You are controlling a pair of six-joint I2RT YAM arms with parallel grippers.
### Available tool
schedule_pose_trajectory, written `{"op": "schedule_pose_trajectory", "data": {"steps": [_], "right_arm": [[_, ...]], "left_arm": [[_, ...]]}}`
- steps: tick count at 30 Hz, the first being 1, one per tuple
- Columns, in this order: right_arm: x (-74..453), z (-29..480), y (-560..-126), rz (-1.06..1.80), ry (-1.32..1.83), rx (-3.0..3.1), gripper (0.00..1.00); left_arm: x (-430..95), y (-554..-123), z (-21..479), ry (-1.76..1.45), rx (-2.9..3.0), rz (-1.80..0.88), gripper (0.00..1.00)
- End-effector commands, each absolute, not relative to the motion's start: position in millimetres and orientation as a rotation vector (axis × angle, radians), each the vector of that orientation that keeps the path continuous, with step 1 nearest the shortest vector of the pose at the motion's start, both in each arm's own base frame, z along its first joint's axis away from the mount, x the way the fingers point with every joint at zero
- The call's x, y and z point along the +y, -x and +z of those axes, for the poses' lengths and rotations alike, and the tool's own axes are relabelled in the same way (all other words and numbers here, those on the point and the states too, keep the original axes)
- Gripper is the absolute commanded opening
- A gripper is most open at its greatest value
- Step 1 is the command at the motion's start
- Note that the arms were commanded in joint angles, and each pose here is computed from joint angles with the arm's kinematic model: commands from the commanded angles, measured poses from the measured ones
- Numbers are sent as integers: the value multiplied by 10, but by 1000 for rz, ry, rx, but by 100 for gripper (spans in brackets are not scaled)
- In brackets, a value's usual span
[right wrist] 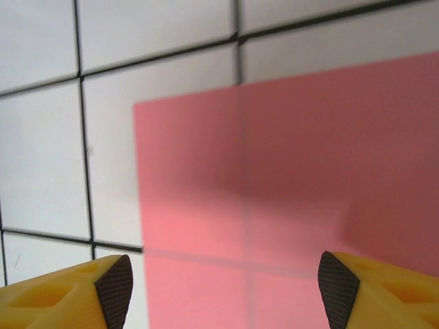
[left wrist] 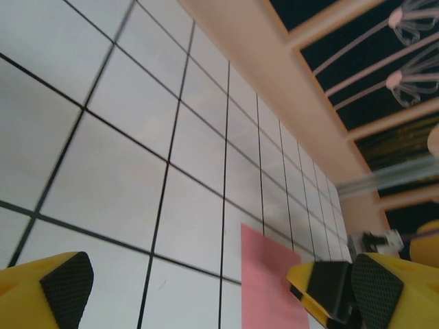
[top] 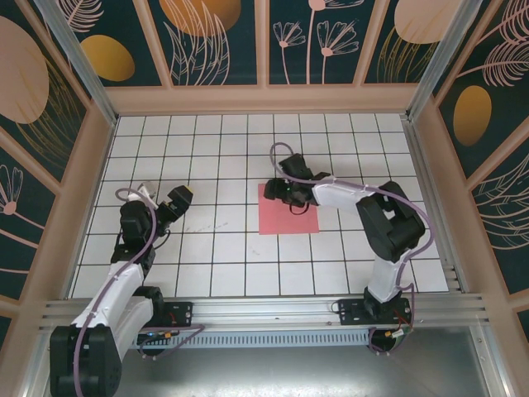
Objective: Fold a paper plane with a square sheet of paper (pick it up from the middle)
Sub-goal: Move the square sheet of paper to the center of the table.
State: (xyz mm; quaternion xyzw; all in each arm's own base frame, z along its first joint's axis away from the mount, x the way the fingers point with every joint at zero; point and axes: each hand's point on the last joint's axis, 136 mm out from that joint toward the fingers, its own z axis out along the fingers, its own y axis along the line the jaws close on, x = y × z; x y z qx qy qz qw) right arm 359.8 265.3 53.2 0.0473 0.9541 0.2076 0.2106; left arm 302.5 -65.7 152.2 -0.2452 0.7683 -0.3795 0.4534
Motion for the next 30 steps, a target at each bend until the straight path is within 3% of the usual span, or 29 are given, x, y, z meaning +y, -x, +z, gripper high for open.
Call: {"op": "schedule_pose_trajectory", "data": {"steps": [1, 19, 25, 30], "right_arm": [[2279, 604, -3641, 439, -197, 2648, 75], [2202, 33, -3150, 473, -352, 2785, 73], [2268, 457, -3313, 419, -242, 2690, 74], [2203, 728, -3488, 235, -133, 2647, 82]], "left_arm": [[-523, -3049, 1557, 714, 1821, -921, 99], [-631, -3058, 1484, 649, 1869, -954, 99], [-735, -3020, 1458, 588, 1894, -1002, 99], [-806, -3017, 1422, 562, 1923, -1039, 99]]}}
